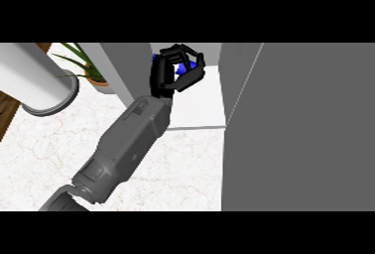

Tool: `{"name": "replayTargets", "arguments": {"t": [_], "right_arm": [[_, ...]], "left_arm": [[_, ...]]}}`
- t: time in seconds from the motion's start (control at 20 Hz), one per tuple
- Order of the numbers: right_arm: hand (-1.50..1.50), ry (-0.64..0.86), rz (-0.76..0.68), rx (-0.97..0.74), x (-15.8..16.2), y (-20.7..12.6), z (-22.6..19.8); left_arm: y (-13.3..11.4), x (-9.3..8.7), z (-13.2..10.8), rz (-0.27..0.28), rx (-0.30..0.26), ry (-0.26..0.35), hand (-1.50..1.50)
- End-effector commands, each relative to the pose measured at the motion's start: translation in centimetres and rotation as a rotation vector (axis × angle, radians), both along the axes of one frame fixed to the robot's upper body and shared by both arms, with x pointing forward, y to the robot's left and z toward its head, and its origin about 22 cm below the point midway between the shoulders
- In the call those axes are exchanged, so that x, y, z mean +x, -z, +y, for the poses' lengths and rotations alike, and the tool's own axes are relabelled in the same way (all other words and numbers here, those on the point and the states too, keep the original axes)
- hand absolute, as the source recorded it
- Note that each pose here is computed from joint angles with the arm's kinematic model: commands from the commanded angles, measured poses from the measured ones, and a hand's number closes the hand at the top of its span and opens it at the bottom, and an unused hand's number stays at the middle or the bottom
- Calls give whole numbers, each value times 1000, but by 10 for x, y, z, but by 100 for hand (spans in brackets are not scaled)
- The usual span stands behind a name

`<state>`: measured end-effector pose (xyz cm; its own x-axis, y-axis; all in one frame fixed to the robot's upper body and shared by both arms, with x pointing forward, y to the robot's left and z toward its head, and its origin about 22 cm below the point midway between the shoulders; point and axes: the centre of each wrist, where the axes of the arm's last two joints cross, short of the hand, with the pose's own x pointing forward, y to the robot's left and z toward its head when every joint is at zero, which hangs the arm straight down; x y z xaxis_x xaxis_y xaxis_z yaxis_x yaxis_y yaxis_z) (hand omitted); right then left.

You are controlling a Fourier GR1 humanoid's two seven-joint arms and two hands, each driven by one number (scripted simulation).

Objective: Pick up the bottled water, place it into the cabinet and close the cabinet

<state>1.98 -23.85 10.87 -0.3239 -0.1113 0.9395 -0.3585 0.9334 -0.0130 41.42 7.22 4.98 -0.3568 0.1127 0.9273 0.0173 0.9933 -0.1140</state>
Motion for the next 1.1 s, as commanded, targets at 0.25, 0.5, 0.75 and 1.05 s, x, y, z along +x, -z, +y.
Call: {"name": "replayTargets", "arguments": {"t": [0.25, 0.5, 0.75, 1.05], "right_arm": [[-150, 18, -35, 15, -4, -30, 13], [-150, 59, -27, 11, -6, -41, 14], [-150, 77, -35, -1, -10, -43, 17], [-150, -26, -10, -46, -10, -38, 16]], "left_arm": [[42, -66, -15, 97, -190, 299, -150], [68, -116, -18, 141, -234, 405, -150], [62, -155, 10, 145, -244, 312, -150], [82, -227, 59, 154, -255, 245, -150]]}}
